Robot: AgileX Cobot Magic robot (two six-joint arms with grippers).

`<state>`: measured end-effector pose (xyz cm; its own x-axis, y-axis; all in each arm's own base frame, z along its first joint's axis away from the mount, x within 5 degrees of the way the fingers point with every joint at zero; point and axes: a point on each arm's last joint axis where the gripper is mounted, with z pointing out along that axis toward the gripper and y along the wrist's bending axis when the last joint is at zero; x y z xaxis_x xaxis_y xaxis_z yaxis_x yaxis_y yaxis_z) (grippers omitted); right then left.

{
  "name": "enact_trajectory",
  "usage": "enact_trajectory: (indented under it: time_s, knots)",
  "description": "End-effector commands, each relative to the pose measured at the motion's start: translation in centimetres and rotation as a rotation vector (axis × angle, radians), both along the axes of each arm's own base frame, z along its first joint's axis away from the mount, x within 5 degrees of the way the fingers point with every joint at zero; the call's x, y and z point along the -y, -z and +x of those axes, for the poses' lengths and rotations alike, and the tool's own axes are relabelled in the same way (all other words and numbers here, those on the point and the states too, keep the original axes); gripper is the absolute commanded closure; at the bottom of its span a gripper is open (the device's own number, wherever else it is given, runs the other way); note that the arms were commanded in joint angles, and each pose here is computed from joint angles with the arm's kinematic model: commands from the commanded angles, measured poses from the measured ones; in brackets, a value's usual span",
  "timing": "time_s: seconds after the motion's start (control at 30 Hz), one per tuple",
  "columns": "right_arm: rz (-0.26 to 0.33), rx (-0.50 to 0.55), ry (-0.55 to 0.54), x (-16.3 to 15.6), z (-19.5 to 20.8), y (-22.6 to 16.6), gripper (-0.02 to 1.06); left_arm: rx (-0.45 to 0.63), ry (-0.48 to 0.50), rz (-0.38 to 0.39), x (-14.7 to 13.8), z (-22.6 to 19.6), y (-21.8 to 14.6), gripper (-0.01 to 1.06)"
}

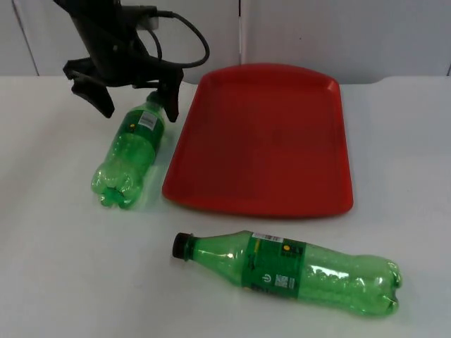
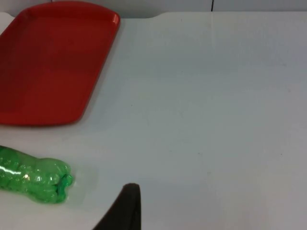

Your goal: Place the bottle upright on the tray.

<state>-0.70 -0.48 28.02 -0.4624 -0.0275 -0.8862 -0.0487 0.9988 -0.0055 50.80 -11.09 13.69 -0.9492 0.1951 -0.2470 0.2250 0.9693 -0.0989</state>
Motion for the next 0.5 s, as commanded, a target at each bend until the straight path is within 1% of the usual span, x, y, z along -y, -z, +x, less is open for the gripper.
enact_trajectory:
  time_s: [0.0, 0.37, 0.47]
  knots:
    - [0.000, 0.006, 0.001, 0.0, 0.0, 0.0, -0.01, -0.006, -0.008, 0.000, 0.2, 0.0, 0.0, 0.00]
    - [0.000, 0.006, 0.001, 0.0, 0.0, 0.0, -0.01, 0.001, -0.020, -0.015, 0.2, 0.4, 1.3, 0.00]
    - [0.000, 0.006, 0.001, 0.0, 0.0, 0.0, -0.01, -0.014, -0.022, -0.015, 0.3, 0.5, 2.5, 0.00]
